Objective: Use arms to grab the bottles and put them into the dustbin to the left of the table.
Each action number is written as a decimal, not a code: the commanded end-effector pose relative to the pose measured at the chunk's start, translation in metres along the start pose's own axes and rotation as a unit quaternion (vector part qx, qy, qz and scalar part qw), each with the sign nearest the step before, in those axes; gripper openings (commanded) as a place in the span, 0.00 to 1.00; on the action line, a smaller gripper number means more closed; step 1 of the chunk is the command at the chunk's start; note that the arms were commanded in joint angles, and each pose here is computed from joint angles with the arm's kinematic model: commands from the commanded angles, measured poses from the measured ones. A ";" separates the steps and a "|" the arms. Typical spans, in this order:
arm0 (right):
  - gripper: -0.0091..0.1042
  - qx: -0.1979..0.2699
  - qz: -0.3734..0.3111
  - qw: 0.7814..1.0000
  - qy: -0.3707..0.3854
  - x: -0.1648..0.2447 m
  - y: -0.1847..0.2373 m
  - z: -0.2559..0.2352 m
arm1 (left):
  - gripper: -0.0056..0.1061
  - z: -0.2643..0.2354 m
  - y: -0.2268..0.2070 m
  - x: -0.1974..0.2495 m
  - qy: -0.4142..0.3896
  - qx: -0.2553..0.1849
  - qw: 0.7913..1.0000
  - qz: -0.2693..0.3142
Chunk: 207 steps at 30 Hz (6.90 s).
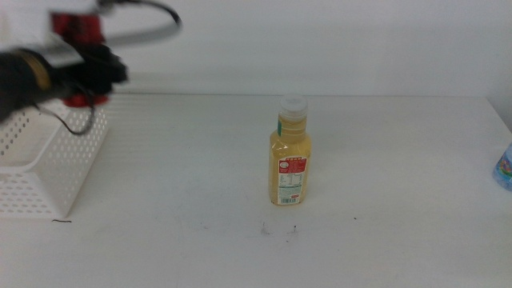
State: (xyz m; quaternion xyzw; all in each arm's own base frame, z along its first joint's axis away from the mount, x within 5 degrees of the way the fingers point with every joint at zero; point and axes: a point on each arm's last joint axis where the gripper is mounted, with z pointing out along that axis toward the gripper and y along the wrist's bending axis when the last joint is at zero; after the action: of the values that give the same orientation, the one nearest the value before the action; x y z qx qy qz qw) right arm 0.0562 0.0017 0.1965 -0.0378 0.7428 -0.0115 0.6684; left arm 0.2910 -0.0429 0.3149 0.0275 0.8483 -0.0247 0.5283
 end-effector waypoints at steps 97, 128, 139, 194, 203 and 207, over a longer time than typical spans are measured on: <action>0.90 0.006 -0.005 1.000 -0.007 0.000 -0.001 0.000 | 0.89 -0.131 -0.076 0.132 -0.129 0.314 0.934 0.108; 0.90 0.006 -0.005 1.000 -0.007 0.000 -0.001 0.000 | 0.89 -0.055 -0.108 0.169 -0.121 0.282 0.951 0.045; 0.90 0.006 -0.005 1.000 -0.007 0.000 -0.001 0.000 | 0.89 0.015 -0.153 0.163 -0.088 0.302 0.948 0.042; 0.90 0.006 -0.005 1.000 -0.007 0.000 -0.001 0.000 | 0.89 0.141 -0.186 0.148 -0.090 0.312 0.946 0.021; 0.90 0.006 -0.005 1.000 -0.007 0.000 -0.001 0.000 | 0.89 0.158 -0.196 0.157 -0.084 0.327 0.941 0.005; 0.90 0.006 -0.005 1.000 -0.007 0.000 -0.001 0.000 | 0.89 0.164 -0.200 0.155 -0.086 0.329 0.940 0.011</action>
State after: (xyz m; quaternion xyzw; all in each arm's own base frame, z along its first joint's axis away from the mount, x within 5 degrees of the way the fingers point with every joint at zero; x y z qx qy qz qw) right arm 0.0562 0.0016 0.1965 -0.0372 0.7428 -0.0121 0.6684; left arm 0.3530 -0.2499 0.1103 0.2098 0.7359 -0.2983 0.5706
